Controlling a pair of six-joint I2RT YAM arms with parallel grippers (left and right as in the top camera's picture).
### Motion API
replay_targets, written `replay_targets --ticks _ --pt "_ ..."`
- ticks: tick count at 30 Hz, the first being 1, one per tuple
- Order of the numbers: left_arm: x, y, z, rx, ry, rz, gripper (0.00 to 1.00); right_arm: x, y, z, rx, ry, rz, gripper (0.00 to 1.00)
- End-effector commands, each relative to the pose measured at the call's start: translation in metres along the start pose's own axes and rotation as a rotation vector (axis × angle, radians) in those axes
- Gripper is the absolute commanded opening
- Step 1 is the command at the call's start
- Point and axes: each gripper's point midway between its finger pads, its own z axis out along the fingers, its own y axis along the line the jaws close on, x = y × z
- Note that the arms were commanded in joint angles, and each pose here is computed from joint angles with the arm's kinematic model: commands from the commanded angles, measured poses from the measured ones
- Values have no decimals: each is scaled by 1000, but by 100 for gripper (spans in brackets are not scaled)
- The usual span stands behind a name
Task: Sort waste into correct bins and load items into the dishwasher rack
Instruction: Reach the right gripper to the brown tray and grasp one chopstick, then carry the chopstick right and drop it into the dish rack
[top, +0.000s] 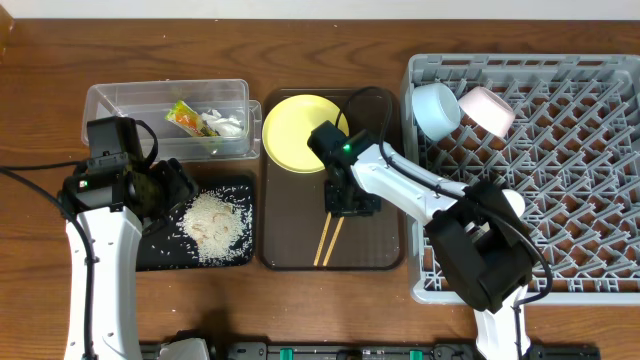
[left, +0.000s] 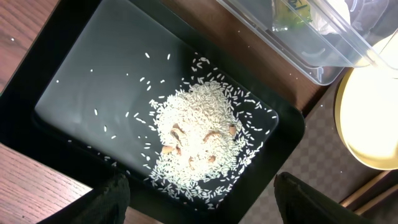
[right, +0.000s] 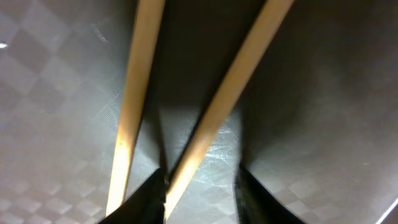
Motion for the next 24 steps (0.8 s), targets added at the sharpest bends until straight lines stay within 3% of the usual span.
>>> replay_targets --ticks 1,7,17,24 --pt "-2 0 -2 0 -7 -8 77 11 -6 15 38 19 1 22" --pt "-2 0 -2 1 -7 -8 77 7 -8 10 34 5 7 2" --pt "-2 0 -2 0 -7 -8 77 -42 -28 -79 -54 -211 -68 1" --pt "-2 0 -2 0 -7 -8 77 -39 -88 -140 -41 -272 -112 1"
